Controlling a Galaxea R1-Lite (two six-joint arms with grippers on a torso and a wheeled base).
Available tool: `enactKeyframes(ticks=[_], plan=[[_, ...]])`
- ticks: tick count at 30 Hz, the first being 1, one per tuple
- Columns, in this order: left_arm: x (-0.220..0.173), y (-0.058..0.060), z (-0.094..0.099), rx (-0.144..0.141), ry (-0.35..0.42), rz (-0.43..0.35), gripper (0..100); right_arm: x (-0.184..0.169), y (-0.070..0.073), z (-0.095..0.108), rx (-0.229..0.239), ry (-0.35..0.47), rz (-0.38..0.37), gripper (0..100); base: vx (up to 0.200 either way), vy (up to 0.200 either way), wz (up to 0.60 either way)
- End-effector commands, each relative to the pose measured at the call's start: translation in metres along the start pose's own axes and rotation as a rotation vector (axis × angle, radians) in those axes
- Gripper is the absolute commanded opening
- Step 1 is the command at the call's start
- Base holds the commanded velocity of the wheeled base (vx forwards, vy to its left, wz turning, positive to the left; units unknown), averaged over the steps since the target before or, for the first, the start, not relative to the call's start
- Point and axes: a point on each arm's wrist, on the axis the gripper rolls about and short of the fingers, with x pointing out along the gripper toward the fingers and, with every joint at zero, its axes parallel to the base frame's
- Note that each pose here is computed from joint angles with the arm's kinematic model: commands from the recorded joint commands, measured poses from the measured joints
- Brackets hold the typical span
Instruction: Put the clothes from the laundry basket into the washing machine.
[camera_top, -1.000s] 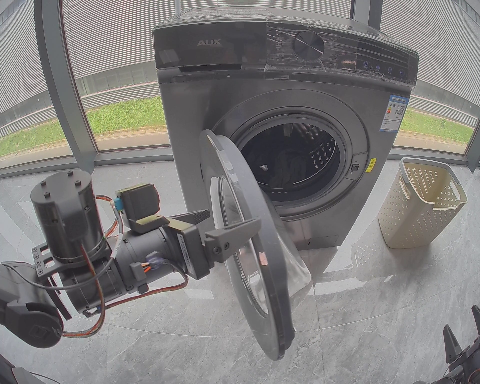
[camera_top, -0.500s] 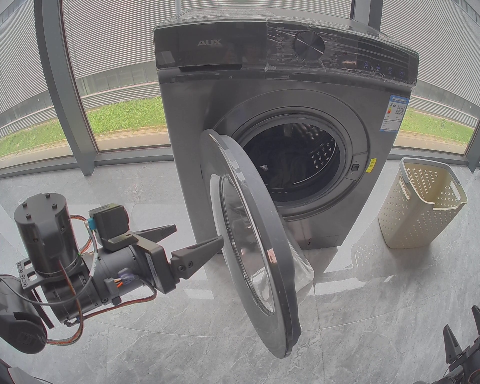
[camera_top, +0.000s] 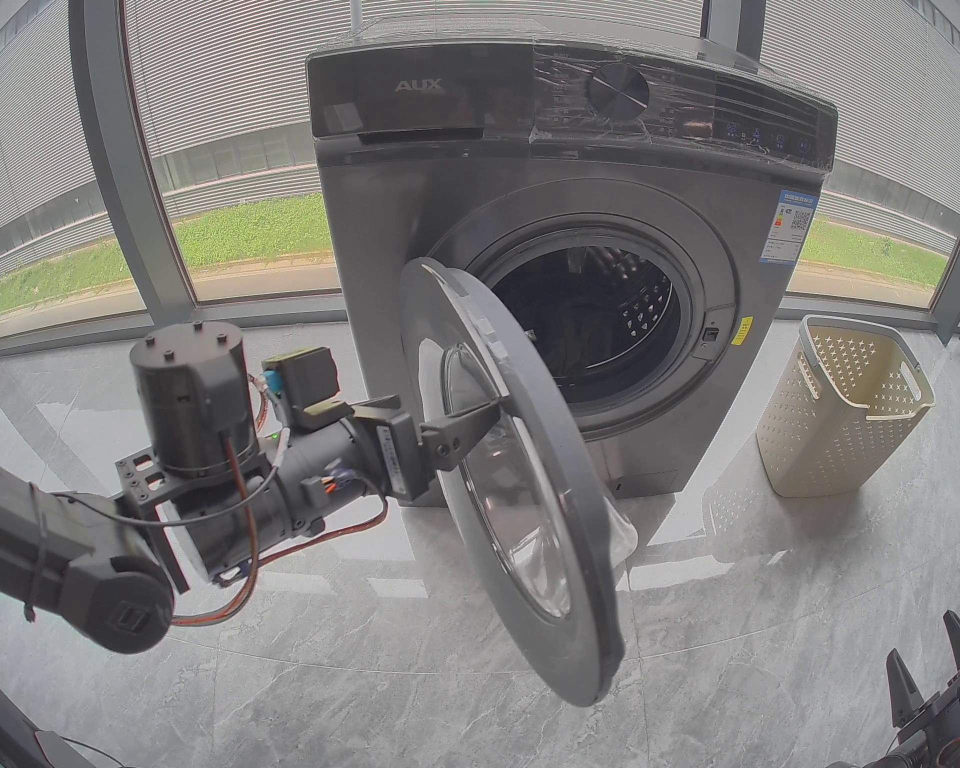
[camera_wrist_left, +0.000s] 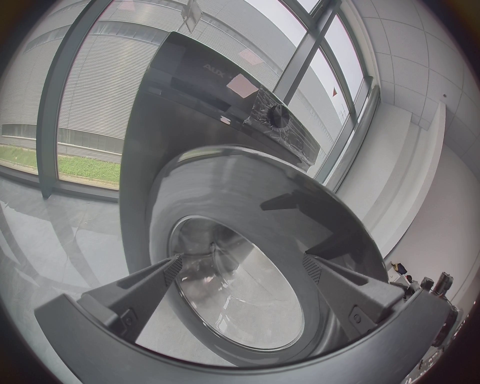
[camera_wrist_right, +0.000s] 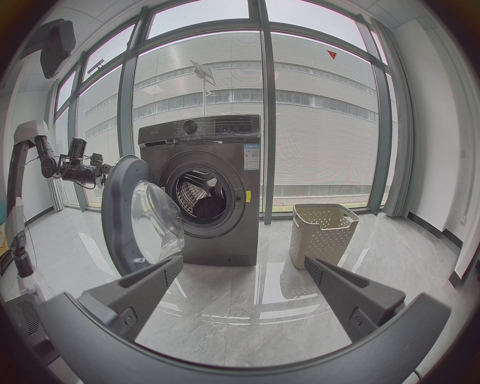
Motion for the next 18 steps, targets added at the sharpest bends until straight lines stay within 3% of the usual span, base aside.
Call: enactKeyframes(ticks=[1,9,14,18], plan=[[0.033,0.001,-0.006,0.001,0.017,0.016,100,0.001,0.0,-0.005,0.0,0.017,0.002,100,0.0,0.0,0.0],[0.068,-0.005,-0.009,0.004,0.009,-0.004,100,0.001,0.0,-0.005,0.0,0.017,0.0,100,0.0,0.0,0.0],[0.095,-0.004,0.004,0.001,-0.064,-0.012,100,0.001,0.0,-0.005,0.0,0.017,0.002,100,0.0,0.0,0.0],[0.111,0.001,0.007,0.0,-0.091,0.041,100,0.001,0.0,-0.005,0.0,0.017,0.002,100,0.0,0.0,0.0]])
